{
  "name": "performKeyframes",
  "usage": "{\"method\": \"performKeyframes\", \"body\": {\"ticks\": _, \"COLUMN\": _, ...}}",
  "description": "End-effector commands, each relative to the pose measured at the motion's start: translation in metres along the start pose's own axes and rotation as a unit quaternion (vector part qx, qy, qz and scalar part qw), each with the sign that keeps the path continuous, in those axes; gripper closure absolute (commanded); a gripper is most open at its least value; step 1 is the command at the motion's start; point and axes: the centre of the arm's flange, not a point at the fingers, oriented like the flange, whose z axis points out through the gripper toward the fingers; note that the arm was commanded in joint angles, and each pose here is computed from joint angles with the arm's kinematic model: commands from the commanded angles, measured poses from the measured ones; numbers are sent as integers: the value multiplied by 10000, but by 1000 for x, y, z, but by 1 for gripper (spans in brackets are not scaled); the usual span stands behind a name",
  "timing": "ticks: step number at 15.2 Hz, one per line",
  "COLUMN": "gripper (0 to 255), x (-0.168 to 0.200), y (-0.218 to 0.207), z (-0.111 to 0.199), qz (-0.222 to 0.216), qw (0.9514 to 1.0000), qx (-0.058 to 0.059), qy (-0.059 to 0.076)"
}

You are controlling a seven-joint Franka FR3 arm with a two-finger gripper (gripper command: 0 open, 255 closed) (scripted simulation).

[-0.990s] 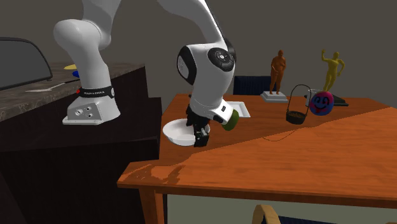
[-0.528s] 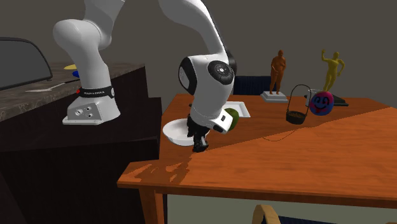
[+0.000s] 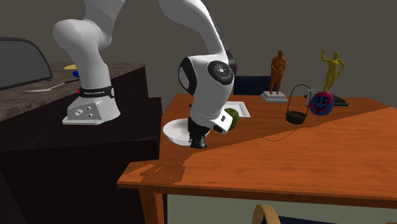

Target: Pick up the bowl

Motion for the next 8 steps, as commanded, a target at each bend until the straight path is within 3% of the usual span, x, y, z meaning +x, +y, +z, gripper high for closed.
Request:
{"method": "performKeyframes", "body": {"ticks": 1, "gripper": 255, "x": 0, "y": 0, "z": 0, "qz": -1, "qw": 10000, "qx": 0, "qy": 0}}
{"method": "performKeyframes", "body": {"ticks": 8, "gripper": 255, "x": -1, "y": -18, "z": -32, "qz": -1, "qw": 10000, "qx": 0, "qy": 0}}
